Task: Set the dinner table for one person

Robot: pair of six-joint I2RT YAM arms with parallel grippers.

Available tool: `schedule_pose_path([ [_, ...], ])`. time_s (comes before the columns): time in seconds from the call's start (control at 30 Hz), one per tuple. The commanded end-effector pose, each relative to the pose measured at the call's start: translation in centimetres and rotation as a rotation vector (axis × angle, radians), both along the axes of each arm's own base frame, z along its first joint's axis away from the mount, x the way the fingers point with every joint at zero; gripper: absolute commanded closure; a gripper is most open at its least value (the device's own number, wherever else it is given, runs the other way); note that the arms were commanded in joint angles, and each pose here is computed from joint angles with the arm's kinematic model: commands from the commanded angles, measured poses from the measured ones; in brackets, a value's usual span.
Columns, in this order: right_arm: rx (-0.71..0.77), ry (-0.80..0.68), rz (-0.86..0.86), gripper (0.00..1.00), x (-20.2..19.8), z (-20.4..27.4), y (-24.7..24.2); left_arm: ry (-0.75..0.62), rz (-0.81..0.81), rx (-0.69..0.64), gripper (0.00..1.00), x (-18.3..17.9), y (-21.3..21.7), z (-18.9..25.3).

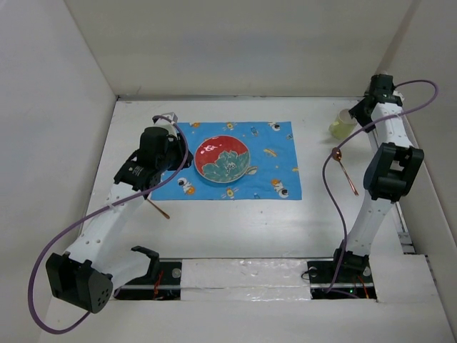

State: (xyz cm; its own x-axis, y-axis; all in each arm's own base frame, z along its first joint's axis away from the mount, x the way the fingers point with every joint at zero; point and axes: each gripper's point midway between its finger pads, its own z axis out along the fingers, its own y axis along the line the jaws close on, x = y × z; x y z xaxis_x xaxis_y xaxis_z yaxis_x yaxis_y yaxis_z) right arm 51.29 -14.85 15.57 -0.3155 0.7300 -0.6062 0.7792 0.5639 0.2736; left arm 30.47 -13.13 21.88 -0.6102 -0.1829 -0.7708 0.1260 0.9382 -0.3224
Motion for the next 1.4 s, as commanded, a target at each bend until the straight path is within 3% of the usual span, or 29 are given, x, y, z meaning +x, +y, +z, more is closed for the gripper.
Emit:
schedule_pose_path([
  [0.0, -0.025, -0.012, -0.043, 0.37, 0.0, 1.5, -0.1, -0.051, -0.002, -0.013, 0.7, 0.7, -0.1, 1.3],
  [0.1, -0.001, -0.012, -0.043, 0.49, -0.3, -0.5, 0.4, -0.052, 0.003, -0.007, 0.7, 0.7, 0.0, 1.2],
  [0.13, 0.009, -0.01, -0.045, 0.61, -0.4, -0.9, 0.5, -0.051, 0.003, -0.004, 0.7, 0.7, 0.1, 1.2],
  [0.2, 0.029, 0.004, -0.039, 0.71, -0.4, -1.8, 1.3, -0.051, 0.001, 0.004, 0.7, 0.7, 0.1, 1.2],
  [0.23, 0.031, 0.014, -0.044, 0.87, -0.5, -2.1, 1.2, -0.046, 0.001, 0.008, 0.7, 0.7, 0.2, 1.0],
  [0.33, 0.01, -0.019, -0.035, 1.0, -0.1, -0.9, 1.9, -0.047, -0.001, 0.01, 0.7, 0.8, 0.1, 1.0],
  [0.53, -0.078, -0.173, -0.002, 1.0, 0.8, 5.4, 3.3, -0.054, -0.013, 0.004, 0.7, 0.9, -0.1, 1.4],
  [0.57, -0.108, -0.291, 0.09, 1.0, 1.4, 9.6, 5.5, -0.062, -0.013, 0.002, 0.7, 1.0, -0.1, 1.7],
  [0.67, -0.083, -0.318, 0.198, 1.0, 1.9, 10.6, 8.8, -0.061, -0.015, 0.001, 0.7, 1.0, -0.2, 1.7],
  [0.87, 0.024, -0.254, 0.475, 1.0, 3.6, 9.0, 18.8, -0.054, -0.026, 0.007, 0.7, 0.9, -0.5, 1.7],
  [1.0, 0.031, -0.19, 0.566, 1.0, 4.1, 7.5, 22.9, -0.061, -0.032, 0.009, 0.7, 0.8, -0.6, 2.0],
  [1.37, 0.034, -0.052, 0.639, 1.0, 4.7, 4.2, 24.8, -0.051, -0.024, 0.014, 0.7, 0.7, -0.5, 1.6],
])
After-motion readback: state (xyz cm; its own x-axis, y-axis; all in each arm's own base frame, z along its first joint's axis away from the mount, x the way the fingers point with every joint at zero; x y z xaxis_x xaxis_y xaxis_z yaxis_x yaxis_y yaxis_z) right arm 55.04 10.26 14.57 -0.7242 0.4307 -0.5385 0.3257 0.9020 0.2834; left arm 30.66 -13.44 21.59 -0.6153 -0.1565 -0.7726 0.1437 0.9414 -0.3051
